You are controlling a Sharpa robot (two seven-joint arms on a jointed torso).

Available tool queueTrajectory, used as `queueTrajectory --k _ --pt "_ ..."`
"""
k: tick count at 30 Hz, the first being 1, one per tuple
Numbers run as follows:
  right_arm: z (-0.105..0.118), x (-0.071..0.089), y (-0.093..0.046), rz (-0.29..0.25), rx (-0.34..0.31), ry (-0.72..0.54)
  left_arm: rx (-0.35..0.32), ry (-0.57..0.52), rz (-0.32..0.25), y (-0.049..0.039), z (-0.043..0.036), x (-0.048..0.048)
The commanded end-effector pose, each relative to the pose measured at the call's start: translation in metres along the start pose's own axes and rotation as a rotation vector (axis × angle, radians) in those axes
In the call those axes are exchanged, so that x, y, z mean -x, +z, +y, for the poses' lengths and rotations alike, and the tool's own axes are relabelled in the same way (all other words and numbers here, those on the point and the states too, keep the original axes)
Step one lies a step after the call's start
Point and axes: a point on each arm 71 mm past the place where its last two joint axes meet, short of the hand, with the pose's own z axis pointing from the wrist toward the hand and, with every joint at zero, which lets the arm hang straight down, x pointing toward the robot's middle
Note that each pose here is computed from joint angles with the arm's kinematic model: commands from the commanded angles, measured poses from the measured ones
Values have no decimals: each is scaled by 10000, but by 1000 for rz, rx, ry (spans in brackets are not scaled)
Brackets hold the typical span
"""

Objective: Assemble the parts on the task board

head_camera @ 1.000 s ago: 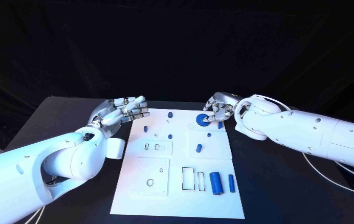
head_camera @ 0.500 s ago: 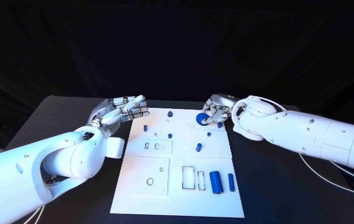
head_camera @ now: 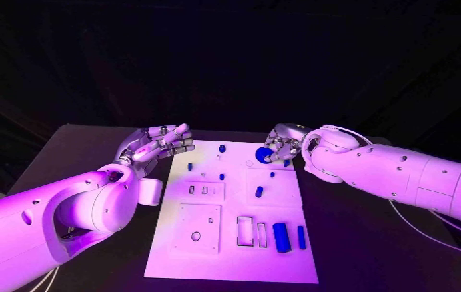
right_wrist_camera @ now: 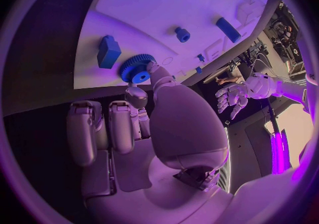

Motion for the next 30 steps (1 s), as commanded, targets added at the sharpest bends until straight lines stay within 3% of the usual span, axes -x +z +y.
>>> queueTrajectory --k 1,9,19,25,30 --pt "-6 -43 -2 30 -1 -24 -8 -4 22 3 -14 -26" --pt "16 -40 -6 8 9 -38 -8 -4 21 4 -13 -23" --pt "113 5 -22 -95 40 -48 -7 -4 22 6 -12 -23" --pt "228 34 -65 -143 71 -44 -4 -4 21 10 -8 -23" --pt "453 64 -87 -179 132 -53 -2 -2 17 11 -6 -21"
